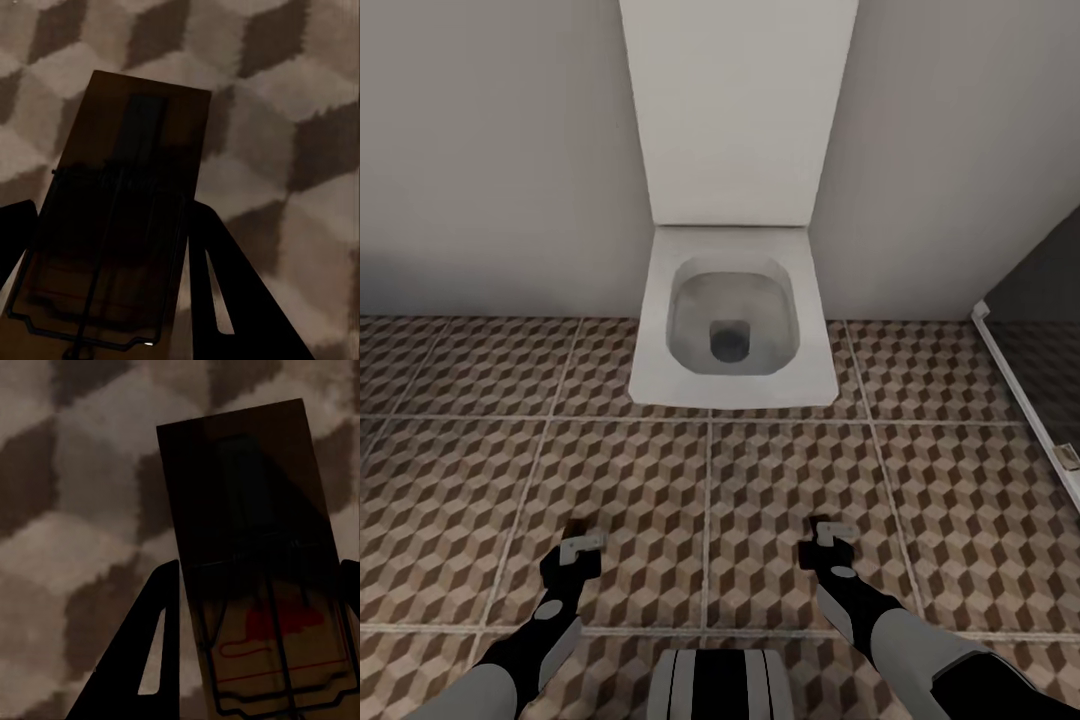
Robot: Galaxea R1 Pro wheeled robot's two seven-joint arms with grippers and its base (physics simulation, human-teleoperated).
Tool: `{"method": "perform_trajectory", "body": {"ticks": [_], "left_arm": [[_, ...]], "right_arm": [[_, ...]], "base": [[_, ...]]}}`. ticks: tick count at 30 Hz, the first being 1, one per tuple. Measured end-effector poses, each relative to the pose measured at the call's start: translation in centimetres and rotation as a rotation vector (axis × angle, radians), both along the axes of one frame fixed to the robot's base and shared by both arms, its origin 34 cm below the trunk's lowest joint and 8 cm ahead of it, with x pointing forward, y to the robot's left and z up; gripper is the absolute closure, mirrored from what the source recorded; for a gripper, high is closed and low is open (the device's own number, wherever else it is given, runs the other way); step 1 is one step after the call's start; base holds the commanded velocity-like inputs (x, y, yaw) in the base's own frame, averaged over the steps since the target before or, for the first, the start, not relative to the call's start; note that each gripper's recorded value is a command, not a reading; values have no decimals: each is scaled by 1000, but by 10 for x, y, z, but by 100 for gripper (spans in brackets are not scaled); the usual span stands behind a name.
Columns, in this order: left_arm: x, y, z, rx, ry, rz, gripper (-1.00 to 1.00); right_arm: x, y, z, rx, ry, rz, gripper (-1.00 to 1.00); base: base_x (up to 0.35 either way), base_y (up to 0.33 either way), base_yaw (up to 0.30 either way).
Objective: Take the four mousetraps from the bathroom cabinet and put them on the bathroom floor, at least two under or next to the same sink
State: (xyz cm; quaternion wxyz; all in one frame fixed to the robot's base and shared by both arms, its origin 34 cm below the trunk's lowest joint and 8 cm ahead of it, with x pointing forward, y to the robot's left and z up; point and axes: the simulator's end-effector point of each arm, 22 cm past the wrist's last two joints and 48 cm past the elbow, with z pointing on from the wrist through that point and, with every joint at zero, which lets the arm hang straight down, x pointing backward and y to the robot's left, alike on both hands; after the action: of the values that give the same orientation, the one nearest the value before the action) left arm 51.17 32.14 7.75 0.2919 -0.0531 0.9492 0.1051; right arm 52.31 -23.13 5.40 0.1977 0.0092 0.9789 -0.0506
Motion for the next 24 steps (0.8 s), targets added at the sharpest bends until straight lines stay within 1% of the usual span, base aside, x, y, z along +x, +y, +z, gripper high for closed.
{"method": "perform_trajectory", "body": {"ticks": [11, 15, 24], "left_arm": [[2, -1, 1, 0, -5, 1, 100], [2, -1, 1, 0, -4, 1, 100], [2, 0, 1, 1, -5, 1, 100]], "right_arm": [[0, 0, 0, 0, -1, 0, 100], [0, 0, 0, 0, -1, 0, 100], [0, 0, 0, 0, -1, 0, 100]], "base": [[23, 6, 0], [229, 0, 0], [309, 0, 0]]}}
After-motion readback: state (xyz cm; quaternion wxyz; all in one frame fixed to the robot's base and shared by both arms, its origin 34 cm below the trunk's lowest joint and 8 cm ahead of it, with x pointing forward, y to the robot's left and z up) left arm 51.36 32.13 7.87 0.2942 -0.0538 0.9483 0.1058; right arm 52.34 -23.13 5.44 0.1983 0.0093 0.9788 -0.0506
